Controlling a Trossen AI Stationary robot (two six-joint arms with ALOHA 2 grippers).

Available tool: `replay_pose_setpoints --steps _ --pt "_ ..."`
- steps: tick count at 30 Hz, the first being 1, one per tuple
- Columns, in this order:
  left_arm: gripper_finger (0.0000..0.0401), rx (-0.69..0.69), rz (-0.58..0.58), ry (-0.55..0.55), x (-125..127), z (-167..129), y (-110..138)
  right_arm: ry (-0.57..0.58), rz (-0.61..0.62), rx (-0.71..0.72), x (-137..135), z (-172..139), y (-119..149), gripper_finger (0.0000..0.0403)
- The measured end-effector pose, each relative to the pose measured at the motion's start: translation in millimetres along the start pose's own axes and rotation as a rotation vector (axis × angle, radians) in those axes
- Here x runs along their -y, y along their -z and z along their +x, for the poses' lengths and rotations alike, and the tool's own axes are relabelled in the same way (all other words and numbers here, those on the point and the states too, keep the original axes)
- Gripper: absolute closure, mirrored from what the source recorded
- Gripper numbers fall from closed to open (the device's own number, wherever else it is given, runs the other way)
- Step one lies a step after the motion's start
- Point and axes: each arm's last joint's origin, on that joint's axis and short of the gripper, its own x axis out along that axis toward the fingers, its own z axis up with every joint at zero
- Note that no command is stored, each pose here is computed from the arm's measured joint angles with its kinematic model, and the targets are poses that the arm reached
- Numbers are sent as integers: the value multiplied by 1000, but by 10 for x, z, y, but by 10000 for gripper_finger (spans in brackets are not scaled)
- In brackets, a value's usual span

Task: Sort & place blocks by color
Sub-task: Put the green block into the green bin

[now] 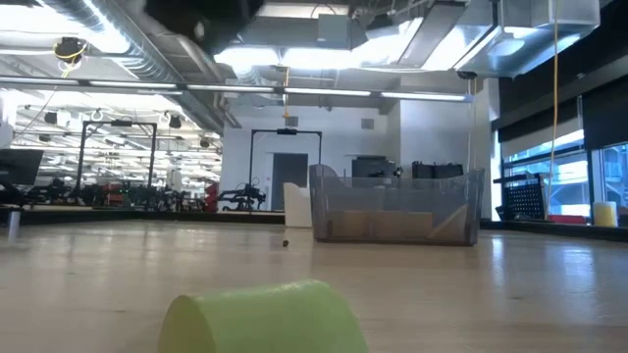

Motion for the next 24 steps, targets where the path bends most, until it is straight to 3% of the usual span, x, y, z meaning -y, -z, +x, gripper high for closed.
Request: replay_pose_setpoints --steps 6,14,24 --pt "215 31 5 -49 72 -379 -129 -21 -17 3 -23 460 -96 233" --pt "215 5 41 -186 205 -970 -123 -1 -31 -60 -59 1103 -57 233" --pt "215 -23 46 -291 200 -1440 -54 100 172 -160 -132 1692 159 233"
